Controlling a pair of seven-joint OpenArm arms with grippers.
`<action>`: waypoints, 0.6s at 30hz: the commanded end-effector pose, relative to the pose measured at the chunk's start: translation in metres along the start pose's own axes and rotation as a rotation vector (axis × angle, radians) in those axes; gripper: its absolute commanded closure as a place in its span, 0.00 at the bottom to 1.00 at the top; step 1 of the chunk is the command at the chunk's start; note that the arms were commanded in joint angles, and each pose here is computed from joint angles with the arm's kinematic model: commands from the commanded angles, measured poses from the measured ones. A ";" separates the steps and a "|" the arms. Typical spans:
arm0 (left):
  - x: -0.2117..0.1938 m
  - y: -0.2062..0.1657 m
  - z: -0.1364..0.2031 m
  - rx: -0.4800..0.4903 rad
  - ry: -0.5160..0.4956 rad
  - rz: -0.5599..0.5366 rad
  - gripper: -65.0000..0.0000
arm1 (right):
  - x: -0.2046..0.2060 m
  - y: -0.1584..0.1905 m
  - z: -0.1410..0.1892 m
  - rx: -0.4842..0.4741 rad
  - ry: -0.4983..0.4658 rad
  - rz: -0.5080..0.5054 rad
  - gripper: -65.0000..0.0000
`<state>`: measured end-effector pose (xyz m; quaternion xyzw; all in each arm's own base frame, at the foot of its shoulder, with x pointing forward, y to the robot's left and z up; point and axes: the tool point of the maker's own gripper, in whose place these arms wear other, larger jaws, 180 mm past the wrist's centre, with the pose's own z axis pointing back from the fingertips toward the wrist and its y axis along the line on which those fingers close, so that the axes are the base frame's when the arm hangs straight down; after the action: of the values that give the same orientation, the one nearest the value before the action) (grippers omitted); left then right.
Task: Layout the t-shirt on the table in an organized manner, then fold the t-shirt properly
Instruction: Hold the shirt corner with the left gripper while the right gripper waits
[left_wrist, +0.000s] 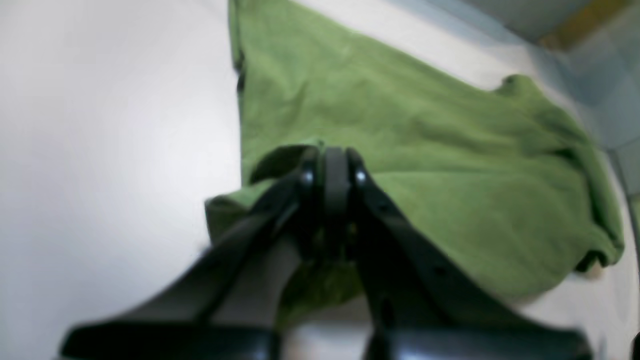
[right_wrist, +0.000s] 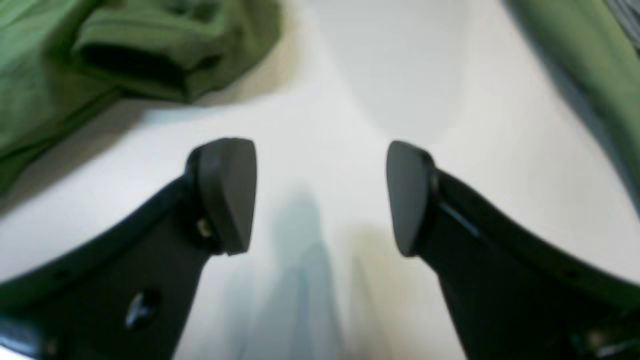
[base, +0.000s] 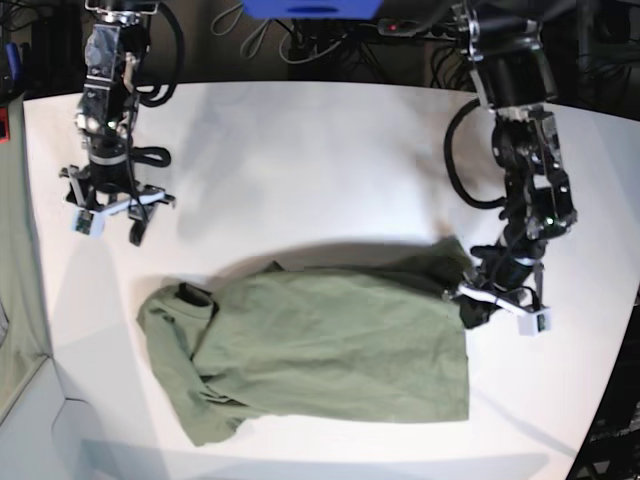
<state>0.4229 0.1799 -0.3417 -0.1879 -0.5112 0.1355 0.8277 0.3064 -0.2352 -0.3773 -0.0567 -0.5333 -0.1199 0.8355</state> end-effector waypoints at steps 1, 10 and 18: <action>0.017 0.003 -0.008 0.000 -0.037 0.023 0.99 | 0.018 -0.002 -0.001 0.002 -0.059 0.007 0.37; 0.017 0.016 -0.028 0.016 0.010 0.077 0.71 | 0.015 -0.005 0.001 -0.005 -0.052 0.007 0.37; 0.037 0.002 0.005 -0.060 -0.107 0.113 0.59 | 0.013 -0.006 0.002 -0.008 -0.048 0.005 0.37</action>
<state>0.4215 0.1896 -0.3405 -0.2334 -0.5104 0.1842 0.8069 0.3009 -0.2390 -0.3805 -0.0608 -0.5283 -0.1233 0.8378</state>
